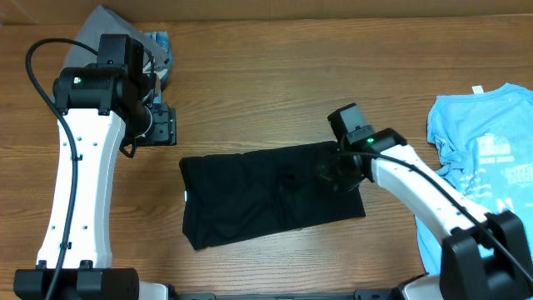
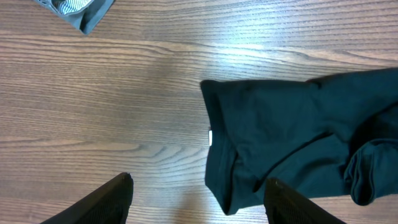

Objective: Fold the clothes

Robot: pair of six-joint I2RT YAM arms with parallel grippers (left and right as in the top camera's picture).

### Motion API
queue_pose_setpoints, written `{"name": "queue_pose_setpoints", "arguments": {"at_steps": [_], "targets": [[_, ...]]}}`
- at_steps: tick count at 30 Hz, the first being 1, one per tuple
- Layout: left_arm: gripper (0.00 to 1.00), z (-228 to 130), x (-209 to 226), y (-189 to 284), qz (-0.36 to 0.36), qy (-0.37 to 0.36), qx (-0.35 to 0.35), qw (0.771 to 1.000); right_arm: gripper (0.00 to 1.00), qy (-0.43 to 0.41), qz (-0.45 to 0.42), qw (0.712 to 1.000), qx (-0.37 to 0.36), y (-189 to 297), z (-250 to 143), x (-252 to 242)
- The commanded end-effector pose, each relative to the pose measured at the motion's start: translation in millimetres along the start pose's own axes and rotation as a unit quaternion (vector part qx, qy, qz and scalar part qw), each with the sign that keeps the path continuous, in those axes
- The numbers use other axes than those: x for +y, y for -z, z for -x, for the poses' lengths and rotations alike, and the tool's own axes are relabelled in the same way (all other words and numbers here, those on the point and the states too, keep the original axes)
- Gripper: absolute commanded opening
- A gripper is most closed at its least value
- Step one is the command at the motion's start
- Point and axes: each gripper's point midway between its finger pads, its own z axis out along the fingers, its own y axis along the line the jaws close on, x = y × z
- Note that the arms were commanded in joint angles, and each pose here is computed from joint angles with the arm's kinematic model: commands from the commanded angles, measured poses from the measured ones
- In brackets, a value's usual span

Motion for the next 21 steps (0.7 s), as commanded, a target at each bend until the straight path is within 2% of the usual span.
{"name": "queue_pose_setpoints", "arguments": {"at_steps": [1, 3, 6, 8, 11, 15, 21], "targets": [[0.71, 5, 3, 14, 0.001, -0.001, -0.027, 1.000, 0.04, -0.089, 0.036, 0.992, 0.076, -31, -34, 17], [0.75, 3, 3, 14, 0.001, -0.001, -0.024, 1.000, 0.04, -0.069, 0.095, 0.990, 0.078, -41, -35, 50], [0.80, 2, 4, 14, 0.001, -0.001, -0.021, 1.000, 0.07, 0.086, 0.228, 0.970, 0.027, -29, -20, 114], [0.84, -1, 4, 14, 0.002, -0.001, -0.016, 1.000, 0.10, 0.126, 0.248, 0.961, -0.011, -14, -9, 129], [0.89, -5, 7, 12, 0.004, 0.002, -0.006, 1.000, 0.15, 0.145, 0.225, 0.963, -0.033, 0, 6, 121], [1.00, -13, 17, -1, 0.005, 0.035, 0.016, 0.999, 0.18, 0.125, 0.172, 0.977, -0.006, 13, 6, 87], [1.00, -33, 2, -50, -0.076, 0.047, 0.063, 0.994, 0.19, 0.090, 0.058, 0.992, 0.061, 12, -15, 21]]}}
